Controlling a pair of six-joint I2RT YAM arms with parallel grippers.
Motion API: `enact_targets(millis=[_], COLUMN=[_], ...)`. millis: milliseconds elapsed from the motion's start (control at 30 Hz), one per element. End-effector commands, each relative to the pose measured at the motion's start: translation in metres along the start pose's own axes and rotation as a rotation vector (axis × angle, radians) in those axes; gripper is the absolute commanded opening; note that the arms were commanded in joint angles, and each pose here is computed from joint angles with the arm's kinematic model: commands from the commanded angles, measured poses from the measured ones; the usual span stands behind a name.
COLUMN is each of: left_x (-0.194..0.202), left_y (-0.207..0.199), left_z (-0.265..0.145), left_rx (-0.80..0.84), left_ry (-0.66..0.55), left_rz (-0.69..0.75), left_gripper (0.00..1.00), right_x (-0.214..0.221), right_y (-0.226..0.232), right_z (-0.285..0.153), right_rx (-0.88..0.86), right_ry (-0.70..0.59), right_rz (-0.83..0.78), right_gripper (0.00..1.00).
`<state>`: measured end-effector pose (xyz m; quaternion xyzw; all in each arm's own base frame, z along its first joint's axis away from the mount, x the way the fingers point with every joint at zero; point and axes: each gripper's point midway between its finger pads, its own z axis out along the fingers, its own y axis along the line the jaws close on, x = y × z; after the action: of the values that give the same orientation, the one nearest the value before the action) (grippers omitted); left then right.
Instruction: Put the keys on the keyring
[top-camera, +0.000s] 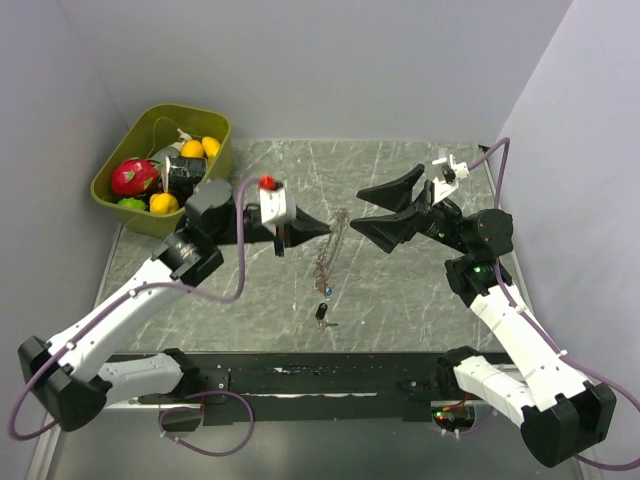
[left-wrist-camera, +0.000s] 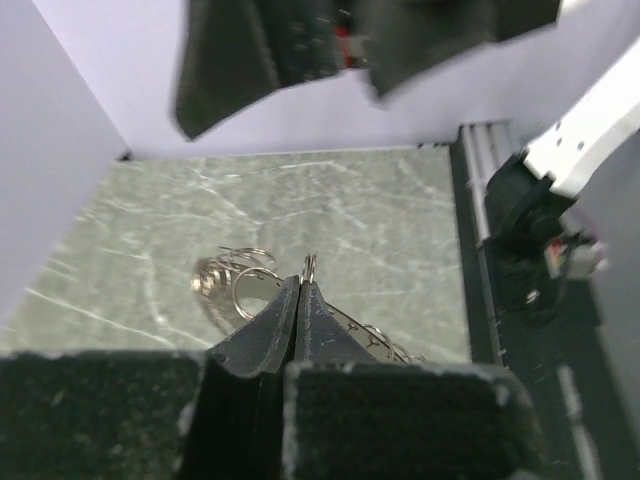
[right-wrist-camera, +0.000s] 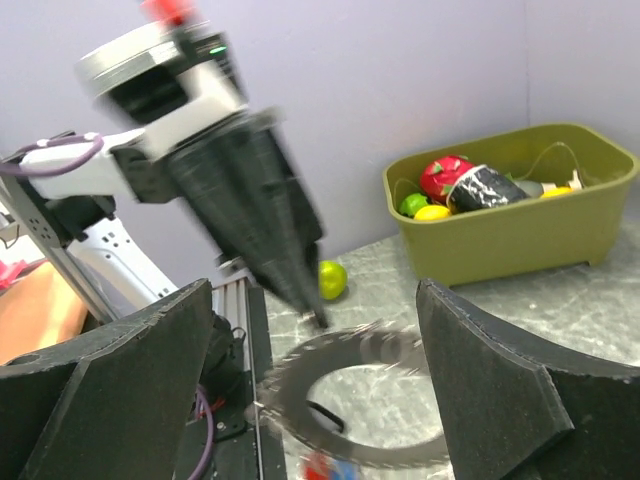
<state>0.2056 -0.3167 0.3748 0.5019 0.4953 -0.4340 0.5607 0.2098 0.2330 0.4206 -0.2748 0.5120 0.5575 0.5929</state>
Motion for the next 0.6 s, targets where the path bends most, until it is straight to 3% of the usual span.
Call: enact_targets(millis=[0, 333, 567], left_x=[-0.021, -0.013, -0.014], left_y=[-0.003, -0.014, -0.015], left_z=[-0.010, -0.009, -0.009], left_rx=[-0.069, -0.068, -0.078], left_ry=[-0.054, 0.015, 0.026], left_rz=[0.336, 0.587, 0.588], left_gripper=[0.01, 0.01, 0.01], right_x=[-0.004, 0.001, 0.002], right_y=[-0.002, -0.004, -0.003], right_z=[-0.002, -0.002, -0.004], right_rx=[0.011, 0.021, 0.020], right_ry=[-0.008, 0.013, 0.034], right_rz=[-0.030, -0.025, -0.041], right_gripper=[0.89, 0.89, 0.90])
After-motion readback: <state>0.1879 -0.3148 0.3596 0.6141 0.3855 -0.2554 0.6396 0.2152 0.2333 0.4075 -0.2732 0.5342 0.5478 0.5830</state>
